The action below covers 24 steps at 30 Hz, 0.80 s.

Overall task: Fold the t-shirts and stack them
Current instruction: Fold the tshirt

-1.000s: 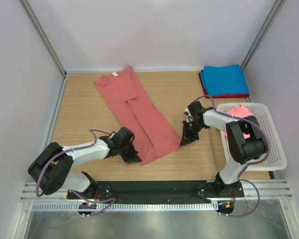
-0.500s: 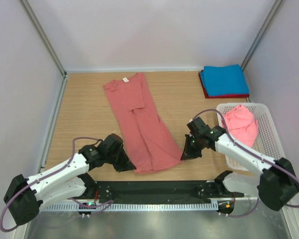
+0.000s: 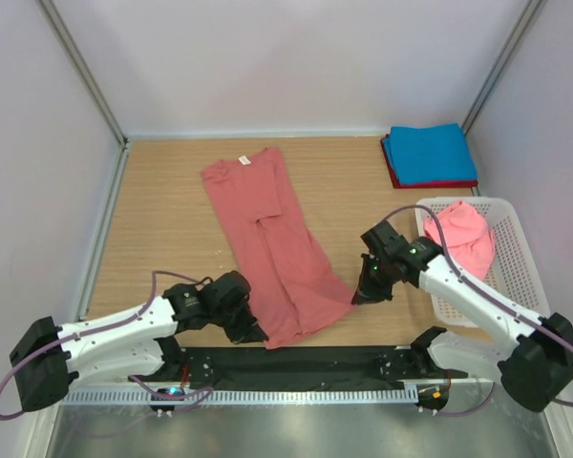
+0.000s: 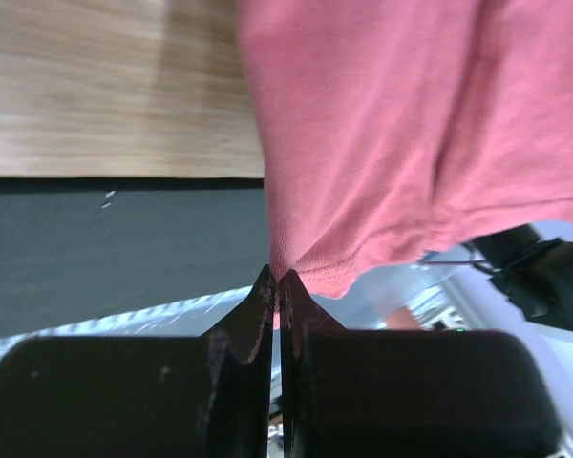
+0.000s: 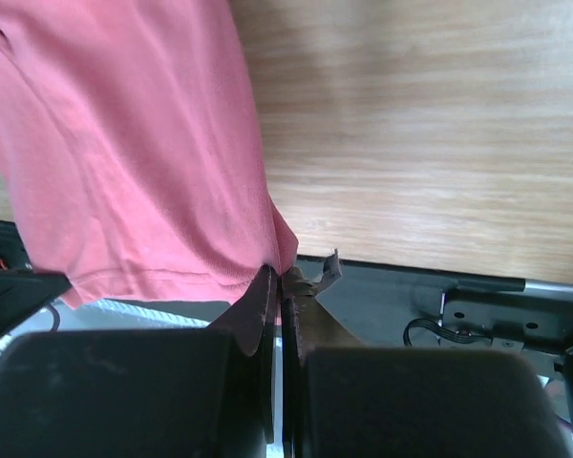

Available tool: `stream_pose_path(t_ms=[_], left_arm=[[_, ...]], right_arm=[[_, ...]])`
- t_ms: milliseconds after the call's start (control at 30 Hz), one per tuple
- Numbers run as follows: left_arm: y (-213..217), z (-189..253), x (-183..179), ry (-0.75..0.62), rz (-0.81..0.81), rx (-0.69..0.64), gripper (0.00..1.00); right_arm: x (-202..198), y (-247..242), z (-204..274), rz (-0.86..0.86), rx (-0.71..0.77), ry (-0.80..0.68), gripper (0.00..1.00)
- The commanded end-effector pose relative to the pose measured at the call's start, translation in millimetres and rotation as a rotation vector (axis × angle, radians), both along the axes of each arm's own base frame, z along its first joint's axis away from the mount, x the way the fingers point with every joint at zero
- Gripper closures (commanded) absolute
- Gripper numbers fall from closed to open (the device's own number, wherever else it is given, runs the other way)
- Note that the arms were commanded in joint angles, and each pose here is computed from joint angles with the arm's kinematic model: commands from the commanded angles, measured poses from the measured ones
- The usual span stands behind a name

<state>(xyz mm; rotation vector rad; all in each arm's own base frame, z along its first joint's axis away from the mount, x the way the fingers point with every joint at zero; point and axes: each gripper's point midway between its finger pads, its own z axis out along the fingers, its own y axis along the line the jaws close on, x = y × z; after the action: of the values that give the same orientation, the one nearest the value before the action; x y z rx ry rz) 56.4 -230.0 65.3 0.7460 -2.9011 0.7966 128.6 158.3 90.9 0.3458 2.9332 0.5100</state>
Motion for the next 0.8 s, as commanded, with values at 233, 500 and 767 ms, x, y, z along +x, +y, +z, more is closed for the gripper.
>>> stream_pose_path(t_ms=[233, 500, 767], left_arm=[[-5.2, -14.9, 46.9, 0.030, 0.181, -0.090, 1.00], [22.2, 12.8, 131.5, 0.022, 0.198, -0.098, 1.00], [61.9, 15.4, 201.7, 0.027, 0.215, 0.003, 1.00]], right_arm=[[75.2, 27.3, 17.4, 0.116, -0.127, -0.055, 0.99], [153.7, 62.8, 36.4, 0.147, -0.182, -0.113, 0.99], [226.3, 84.5, 17.4, 0.174, -0.209, -0.096, 0.99]])
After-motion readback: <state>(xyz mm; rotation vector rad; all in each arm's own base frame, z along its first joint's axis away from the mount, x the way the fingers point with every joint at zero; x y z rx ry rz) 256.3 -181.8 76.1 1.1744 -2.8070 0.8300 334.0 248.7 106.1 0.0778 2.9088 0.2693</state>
